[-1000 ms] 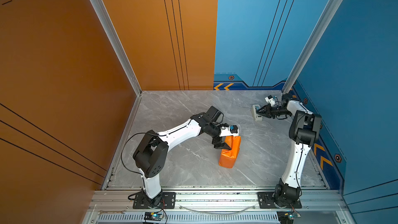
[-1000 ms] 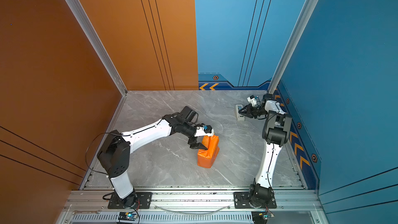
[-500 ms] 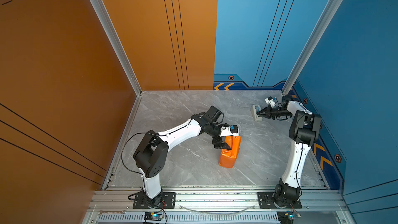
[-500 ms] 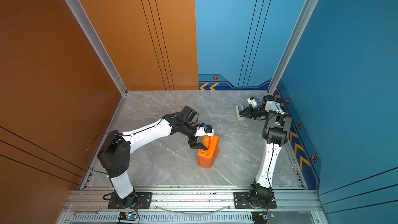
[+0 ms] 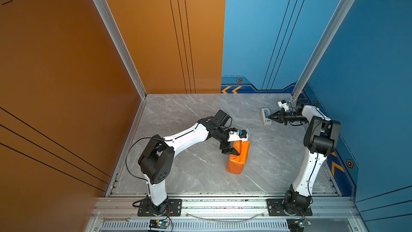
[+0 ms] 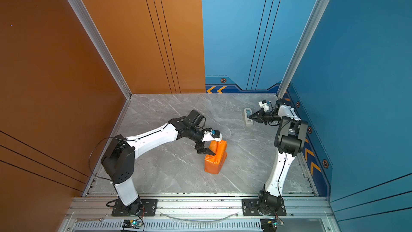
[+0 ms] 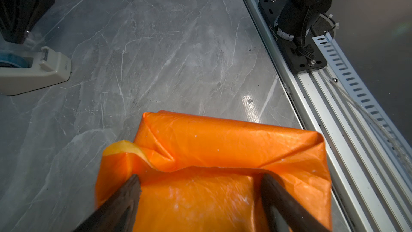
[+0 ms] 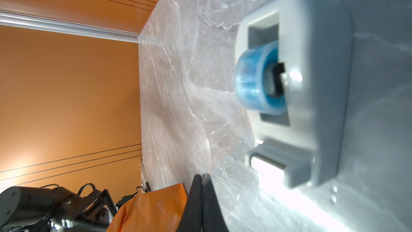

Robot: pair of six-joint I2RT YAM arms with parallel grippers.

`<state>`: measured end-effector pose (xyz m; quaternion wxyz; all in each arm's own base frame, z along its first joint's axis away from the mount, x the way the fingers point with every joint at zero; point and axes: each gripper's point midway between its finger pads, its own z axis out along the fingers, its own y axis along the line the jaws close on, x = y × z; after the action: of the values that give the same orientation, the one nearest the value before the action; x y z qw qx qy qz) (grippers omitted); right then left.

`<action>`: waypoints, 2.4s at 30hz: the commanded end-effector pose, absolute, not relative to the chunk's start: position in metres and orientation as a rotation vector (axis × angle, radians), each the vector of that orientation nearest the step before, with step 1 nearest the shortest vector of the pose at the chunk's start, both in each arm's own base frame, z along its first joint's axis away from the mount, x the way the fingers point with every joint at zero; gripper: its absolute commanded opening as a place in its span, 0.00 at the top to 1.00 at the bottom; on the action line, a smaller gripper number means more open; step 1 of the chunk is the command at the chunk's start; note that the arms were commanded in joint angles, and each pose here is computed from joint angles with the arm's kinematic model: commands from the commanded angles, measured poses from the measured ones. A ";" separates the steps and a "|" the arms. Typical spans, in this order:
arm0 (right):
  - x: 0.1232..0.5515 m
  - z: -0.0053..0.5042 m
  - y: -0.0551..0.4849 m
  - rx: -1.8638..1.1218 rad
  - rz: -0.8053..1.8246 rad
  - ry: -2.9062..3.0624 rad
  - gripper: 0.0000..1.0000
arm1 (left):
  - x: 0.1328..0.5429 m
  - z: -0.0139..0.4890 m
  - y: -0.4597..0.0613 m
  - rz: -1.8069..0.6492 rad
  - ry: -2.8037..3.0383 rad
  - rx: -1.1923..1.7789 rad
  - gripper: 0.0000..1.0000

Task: Wrap a gift box in wrapping paper
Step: Tear off the tape with the cutter, then stick the wrapping paper to the gift box.

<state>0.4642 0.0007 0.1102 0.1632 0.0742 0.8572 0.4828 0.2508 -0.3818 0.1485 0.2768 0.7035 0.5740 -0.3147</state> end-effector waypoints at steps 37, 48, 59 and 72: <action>0.374 0.028 -0.004 0.675 1.061 2.679 1.00 | 0.237 0.092 -0.369 -0.753 1.715 2.018 0.16; 0.337 0.174 0.083 0.132 1.249 2.431 1.00 | 0.235 0.090 -0.369 -0.752 1.711 2.029 0.16; 0.282 0.195 0.169 0.213 1.274 2.394 1.00 | 0.233 0.089 -0.369 -0.736 1.713 2.034 0.15; 0.253 0.210 0.161 0.624 1.329 2.059 1.00 | 0.227 0.090 -0.371 -0.739 1.701 2.049 0.15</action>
<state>0.2387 0.1724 0.1964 0.2654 0.1554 0.8171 0.4877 0.2444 -0.3943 0.1514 0.2845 0.7143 0.5619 -0.3050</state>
